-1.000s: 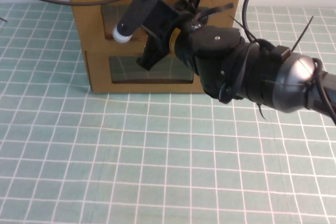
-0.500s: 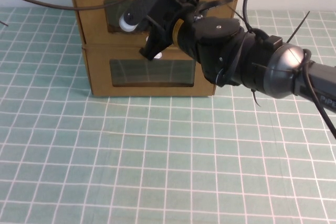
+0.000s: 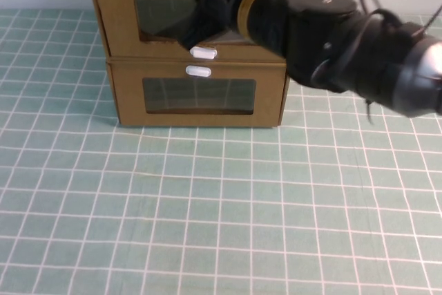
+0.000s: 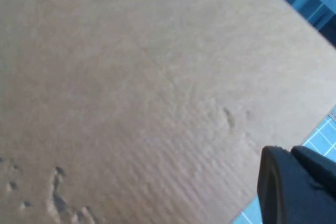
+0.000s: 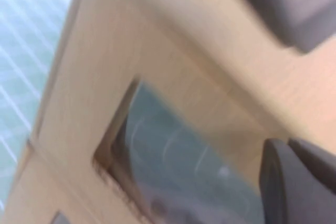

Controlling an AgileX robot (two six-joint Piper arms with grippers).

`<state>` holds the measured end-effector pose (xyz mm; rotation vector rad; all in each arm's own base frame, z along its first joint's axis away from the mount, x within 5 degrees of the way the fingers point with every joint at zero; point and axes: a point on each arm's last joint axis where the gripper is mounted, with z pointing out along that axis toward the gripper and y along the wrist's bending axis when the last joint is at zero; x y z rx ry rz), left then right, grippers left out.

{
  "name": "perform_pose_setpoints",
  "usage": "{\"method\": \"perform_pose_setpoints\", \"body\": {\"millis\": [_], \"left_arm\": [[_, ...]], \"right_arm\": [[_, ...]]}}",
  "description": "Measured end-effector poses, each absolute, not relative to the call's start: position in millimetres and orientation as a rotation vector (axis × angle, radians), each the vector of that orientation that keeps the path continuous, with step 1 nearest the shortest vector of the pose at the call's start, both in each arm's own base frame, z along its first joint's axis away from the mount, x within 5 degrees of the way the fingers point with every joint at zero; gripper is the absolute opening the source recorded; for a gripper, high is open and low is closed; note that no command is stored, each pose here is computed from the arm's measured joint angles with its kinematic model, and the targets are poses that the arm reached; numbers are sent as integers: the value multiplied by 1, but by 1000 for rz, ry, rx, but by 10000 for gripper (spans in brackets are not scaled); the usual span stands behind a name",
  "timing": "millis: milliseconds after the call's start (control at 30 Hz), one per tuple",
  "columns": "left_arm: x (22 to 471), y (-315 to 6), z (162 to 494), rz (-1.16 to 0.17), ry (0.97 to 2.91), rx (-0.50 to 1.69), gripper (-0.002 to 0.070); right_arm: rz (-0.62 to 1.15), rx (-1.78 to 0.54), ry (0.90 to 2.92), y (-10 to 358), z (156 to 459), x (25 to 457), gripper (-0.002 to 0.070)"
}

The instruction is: Close the shoe box

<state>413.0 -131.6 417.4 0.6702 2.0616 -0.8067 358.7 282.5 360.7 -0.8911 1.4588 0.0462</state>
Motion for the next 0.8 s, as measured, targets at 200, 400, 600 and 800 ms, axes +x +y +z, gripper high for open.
{"method": "perform_pose_setpoints", "body": {"millis": [200,400,600,800], "left_arm": [[389,-126,450,-751,1997,696,-5],[360,-120,476,-705,1971,736,-5],[324,-106,499,-569,2010,763,-5],[294,-94,516,-461,2028,723,-5]], "right_arm": [[106,-804,1459,265,389,339,-14],[19,-630,1557,238,411,330,-14],[-473,-617,1783,195,410,330,-14],[-372,-642,2163,166,396,320,-14]]}}
